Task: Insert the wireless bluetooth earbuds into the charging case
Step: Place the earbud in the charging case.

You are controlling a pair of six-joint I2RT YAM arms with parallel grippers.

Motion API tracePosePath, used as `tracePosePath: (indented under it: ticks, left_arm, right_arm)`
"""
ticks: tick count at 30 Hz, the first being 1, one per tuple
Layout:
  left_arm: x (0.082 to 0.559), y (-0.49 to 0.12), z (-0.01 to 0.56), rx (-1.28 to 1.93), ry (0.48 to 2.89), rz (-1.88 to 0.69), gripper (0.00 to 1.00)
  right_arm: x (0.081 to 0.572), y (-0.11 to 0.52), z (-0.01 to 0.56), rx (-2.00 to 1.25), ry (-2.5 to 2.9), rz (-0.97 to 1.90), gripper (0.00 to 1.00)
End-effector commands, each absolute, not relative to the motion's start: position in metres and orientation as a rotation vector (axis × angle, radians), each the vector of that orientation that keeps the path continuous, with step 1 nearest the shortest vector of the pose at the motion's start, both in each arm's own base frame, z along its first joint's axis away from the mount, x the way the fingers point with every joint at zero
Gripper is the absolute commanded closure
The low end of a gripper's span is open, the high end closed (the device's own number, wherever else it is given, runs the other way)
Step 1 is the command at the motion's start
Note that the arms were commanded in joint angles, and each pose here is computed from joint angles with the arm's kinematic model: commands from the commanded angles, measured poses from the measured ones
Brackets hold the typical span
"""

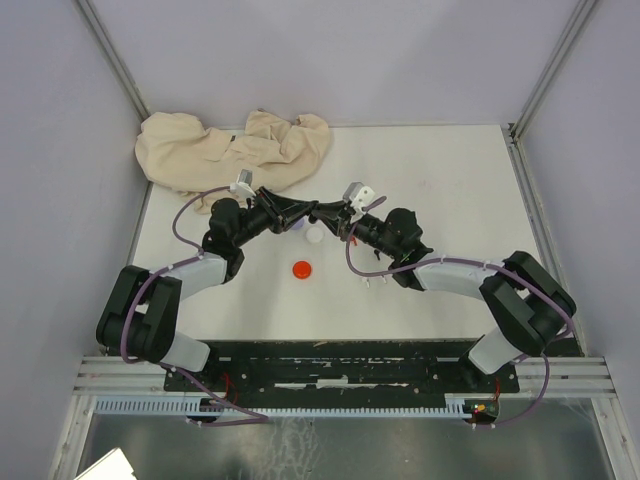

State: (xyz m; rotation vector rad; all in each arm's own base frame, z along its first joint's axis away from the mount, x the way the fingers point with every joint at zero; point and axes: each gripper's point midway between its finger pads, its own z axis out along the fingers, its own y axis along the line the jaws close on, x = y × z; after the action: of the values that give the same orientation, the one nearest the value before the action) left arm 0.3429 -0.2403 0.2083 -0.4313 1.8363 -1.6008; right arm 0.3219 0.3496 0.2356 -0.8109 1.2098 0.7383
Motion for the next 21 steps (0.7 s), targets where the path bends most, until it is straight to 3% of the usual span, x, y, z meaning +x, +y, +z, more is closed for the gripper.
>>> tracePosePath:
  ticks: [1,21]
  left_arm:
    - [0.340,-0.247,0.239,-0.355,1.762,-1.675,0.97]
    - [0.337,-0.247,0.245,-0.340,1.748,-1.688,0.97]
  right_arm:
    - [0.320,0.352,0.249,-0.811,1.140,0.737,0.99]
    - [0.324,0.351,0.238,-0.813,1.166,0.711,0.99]
